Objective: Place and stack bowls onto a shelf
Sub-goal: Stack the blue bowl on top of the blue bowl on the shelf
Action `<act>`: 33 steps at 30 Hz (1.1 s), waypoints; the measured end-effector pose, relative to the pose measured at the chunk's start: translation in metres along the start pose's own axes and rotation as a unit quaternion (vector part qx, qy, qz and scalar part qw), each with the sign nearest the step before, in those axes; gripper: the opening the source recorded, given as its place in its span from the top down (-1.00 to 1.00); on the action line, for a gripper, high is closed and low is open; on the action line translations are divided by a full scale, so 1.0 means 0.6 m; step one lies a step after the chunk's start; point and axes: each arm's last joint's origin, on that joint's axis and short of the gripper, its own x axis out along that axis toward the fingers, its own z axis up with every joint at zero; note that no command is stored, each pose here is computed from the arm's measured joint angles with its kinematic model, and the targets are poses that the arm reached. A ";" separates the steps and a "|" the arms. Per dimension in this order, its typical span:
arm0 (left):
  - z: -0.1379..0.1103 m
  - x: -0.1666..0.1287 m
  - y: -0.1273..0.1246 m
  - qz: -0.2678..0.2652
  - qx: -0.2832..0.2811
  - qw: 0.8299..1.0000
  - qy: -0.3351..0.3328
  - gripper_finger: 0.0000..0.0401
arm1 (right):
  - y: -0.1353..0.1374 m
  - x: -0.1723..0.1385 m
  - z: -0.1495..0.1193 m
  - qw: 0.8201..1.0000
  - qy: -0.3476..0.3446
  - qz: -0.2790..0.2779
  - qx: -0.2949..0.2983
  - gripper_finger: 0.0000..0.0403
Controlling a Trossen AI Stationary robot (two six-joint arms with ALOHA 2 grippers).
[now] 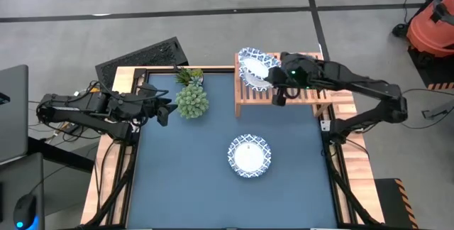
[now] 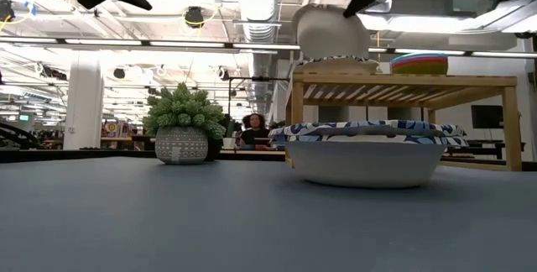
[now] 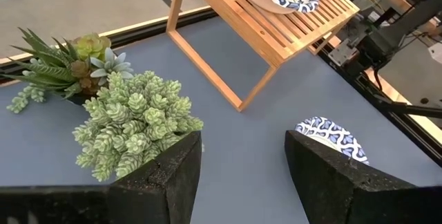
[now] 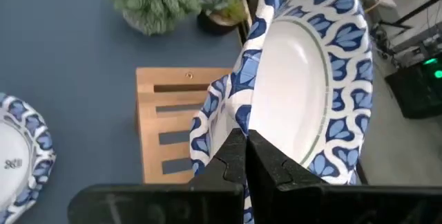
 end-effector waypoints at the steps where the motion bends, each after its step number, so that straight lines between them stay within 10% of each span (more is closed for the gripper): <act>1: 0.000 0.000 0.000 0.000 0.000 1.000 0.000 0.02 | 0.000 0.003 0.002 1.000 0.008 -0.002 -0.002 0.90; 12: 0.001 0.000 0.001 0.009 -0.003 1.000 -0.009 0.02 | 0.007 0.060 -0.007 0.988 0.143 -0.005 -0.049 0.89; 33: 0.002 0.000 0.002 0.017 0.001 1.000 -0.017 0.02 | -0.008 0.020 0.002 0.993 0.111 -0.042 -0.024 0.25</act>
